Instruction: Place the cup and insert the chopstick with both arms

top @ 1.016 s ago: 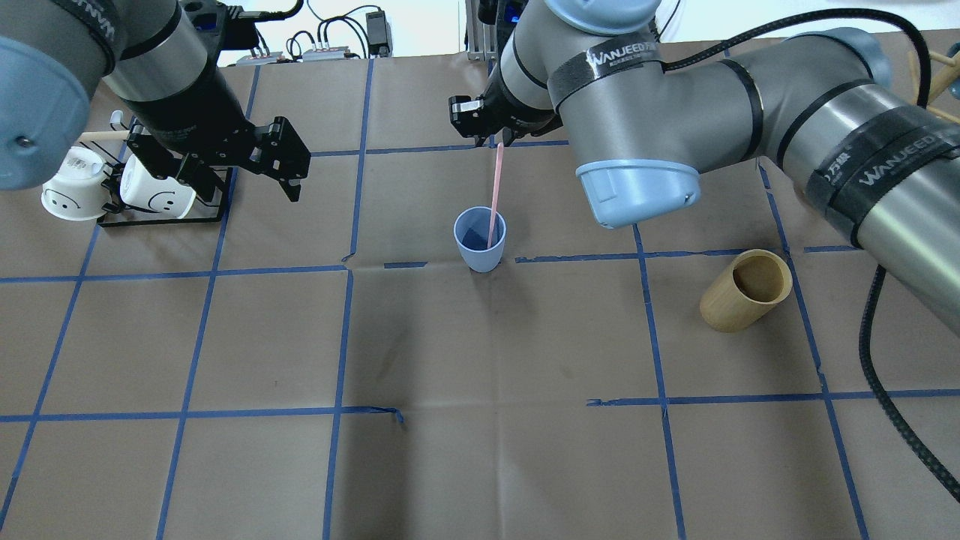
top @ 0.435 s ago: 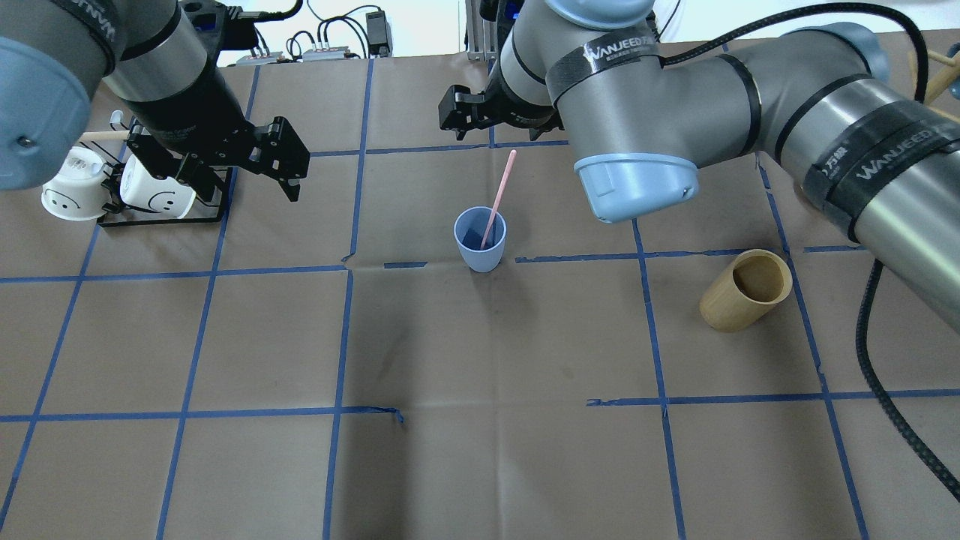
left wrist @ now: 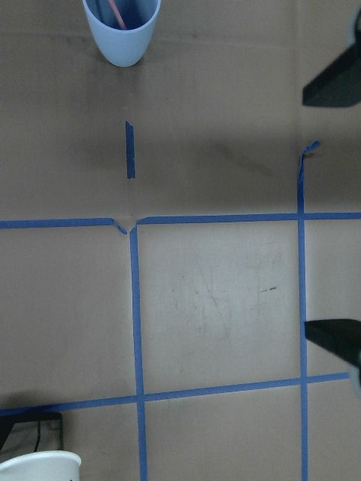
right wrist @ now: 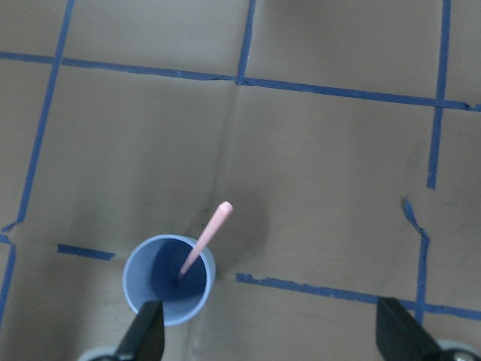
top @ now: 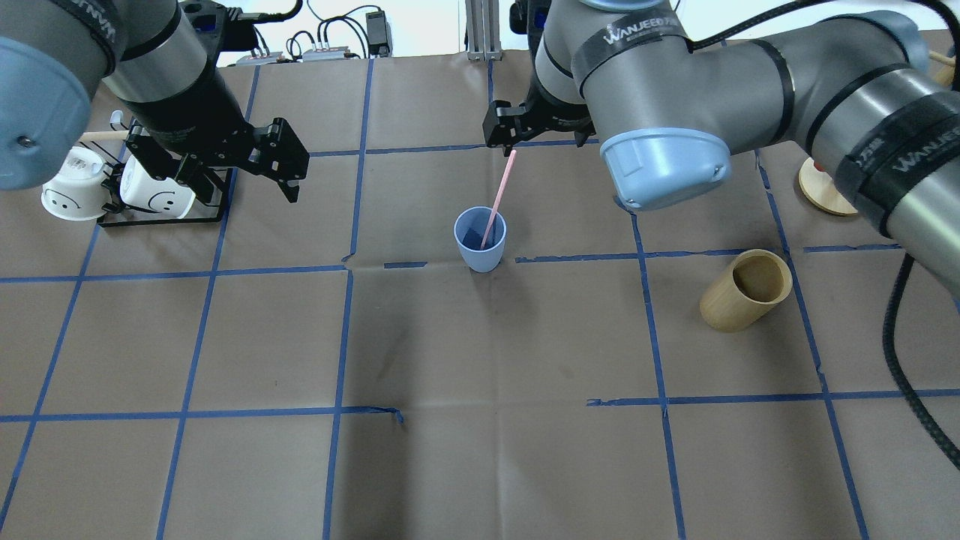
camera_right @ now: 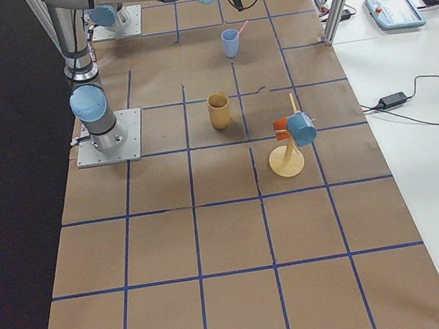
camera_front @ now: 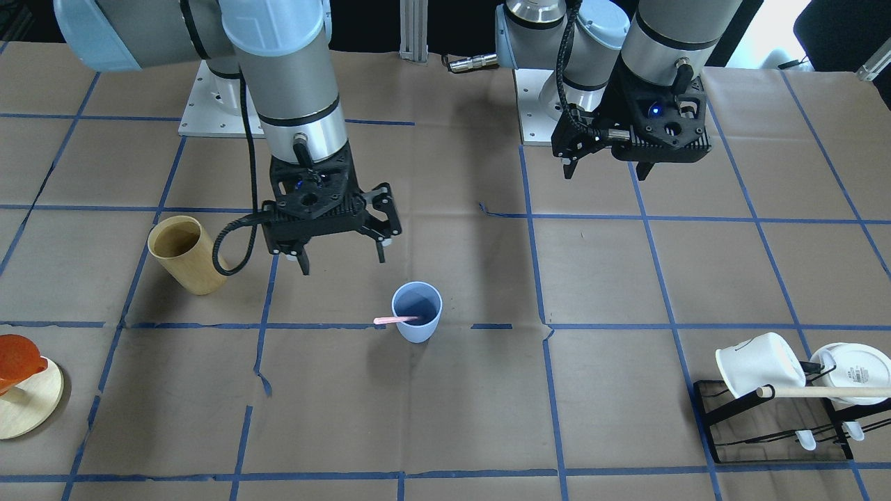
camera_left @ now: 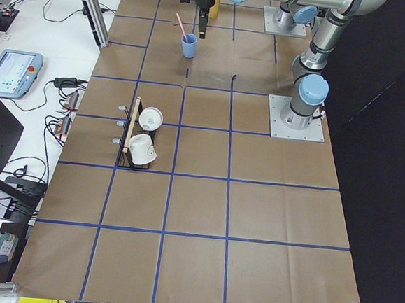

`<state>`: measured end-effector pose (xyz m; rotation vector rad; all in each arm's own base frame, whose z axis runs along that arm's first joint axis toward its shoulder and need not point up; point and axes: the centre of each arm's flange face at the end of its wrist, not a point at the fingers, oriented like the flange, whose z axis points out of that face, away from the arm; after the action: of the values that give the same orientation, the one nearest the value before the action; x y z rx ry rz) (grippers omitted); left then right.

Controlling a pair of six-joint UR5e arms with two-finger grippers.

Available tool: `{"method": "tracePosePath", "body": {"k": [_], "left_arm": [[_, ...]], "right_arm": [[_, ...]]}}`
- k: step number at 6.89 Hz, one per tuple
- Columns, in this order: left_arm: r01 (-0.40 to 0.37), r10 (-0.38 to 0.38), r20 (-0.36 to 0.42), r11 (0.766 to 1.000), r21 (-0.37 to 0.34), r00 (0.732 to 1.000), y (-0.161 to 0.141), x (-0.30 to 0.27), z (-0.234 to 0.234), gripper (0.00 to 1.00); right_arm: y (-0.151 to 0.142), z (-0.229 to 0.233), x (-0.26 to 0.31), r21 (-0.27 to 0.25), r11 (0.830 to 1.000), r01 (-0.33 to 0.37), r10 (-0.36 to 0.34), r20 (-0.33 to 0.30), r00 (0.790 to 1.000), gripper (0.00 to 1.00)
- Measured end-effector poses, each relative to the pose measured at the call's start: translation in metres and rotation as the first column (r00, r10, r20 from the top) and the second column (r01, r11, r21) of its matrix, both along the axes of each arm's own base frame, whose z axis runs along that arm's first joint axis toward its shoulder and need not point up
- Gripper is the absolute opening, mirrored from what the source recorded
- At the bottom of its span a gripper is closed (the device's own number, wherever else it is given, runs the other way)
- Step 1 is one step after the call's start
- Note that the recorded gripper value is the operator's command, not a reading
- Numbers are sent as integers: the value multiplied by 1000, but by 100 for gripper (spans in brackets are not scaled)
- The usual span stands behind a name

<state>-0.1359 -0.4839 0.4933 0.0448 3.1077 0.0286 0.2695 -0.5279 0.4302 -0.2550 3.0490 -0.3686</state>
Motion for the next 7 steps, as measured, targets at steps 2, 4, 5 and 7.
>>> {"method": "tracePosePath", "body": {"k": [2, 4, 5, 7], "left_arm": [[0, 0, -2, 1000, 1, 1000, -1, 0, 0, 100], [0, 0, -3, 1000, 1, 1000, -1, 0, 0, 100], [0, 0, -2, 1000, 1, 1000, -1, 0, 0, 100], [0, 0, -3, 1000, 0, 1000, -1, 0, 1, 100]], "right_arm": [[25, 14, -46, 111, 994, 0, 6, -50, 999, 100], [63, 13, -74, 165, 986, 18, -6, -68, 998, 100], [79, 16, -88, 187, 982, 40, -27, -75, 997, 100], [84, 28, -119, 228, 970, 86, -70, -80, 994, 100]]}}
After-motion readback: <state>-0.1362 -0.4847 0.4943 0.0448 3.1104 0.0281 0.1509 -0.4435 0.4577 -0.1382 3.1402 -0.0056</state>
